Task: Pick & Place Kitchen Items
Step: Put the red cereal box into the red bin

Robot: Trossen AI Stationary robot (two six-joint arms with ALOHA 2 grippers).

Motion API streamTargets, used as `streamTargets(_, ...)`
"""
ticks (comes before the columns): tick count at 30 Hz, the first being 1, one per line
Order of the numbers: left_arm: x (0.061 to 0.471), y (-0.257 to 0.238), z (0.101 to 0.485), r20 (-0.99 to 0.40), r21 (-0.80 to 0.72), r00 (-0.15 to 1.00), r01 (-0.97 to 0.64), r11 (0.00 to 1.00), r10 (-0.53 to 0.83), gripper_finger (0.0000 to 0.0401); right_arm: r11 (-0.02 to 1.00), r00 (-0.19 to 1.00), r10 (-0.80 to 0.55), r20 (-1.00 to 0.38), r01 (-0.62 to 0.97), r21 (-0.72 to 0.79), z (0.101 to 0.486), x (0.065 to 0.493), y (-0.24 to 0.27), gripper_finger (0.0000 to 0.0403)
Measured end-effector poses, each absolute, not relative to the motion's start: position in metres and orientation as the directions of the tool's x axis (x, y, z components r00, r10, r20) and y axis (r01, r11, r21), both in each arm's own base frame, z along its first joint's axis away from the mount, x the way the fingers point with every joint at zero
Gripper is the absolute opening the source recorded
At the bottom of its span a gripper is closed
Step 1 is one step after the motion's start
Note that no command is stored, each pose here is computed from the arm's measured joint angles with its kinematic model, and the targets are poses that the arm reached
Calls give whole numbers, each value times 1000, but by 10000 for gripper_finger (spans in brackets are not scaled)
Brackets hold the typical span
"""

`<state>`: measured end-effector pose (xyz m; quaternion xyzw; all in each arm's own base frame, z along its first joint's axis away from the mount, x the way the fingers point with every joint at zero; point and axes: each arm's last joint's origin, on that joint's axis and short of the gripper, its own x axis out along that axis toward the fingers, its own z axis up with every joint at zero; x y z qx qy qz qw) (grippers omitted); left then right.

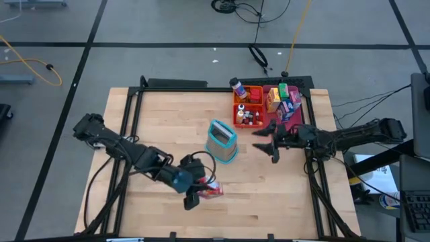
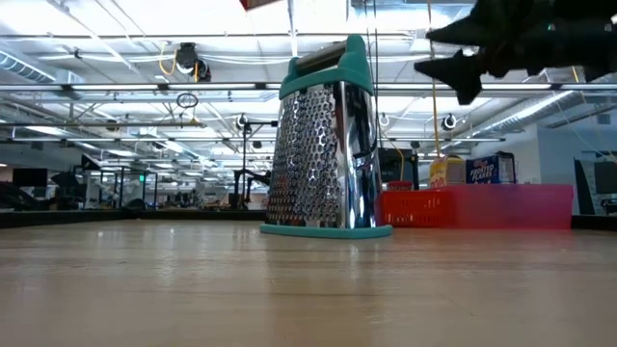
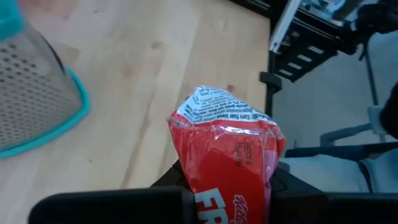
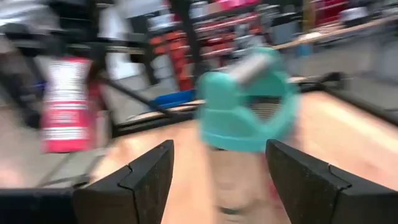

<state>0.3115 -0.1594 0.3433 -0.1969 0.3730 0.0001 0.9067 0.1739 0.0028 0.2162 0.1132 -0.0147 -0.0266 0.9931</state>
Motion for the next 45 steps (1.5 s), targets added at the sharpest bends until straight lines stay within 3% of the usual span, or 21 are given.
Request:
streamTargets(3,314,-152,343,-685,-347,718,-169,922,-126,61,969,999,46,10,-47,242,224,181,11,247)
streamTargets(21,355,-126,324,-648,-285,758,-152,946,-73,61,947,972,235,-2,-228,226,232,209,36,247)
streamTargets(28,367,-115,335,-631,-258,775,-162,952,-39,61,942,966,257,-22,-245,227,233,219,41,247)
streamTargets(35,391,-112,336,-727,-116,685,-184,976,42,61,910,939,342,-28,-323,260,238,232,49,247)
streamTargets(45,418,-106,342,-726,-96,685,-182,979,56,61,910,929,368,-43,-351,220,236,233,58,247)
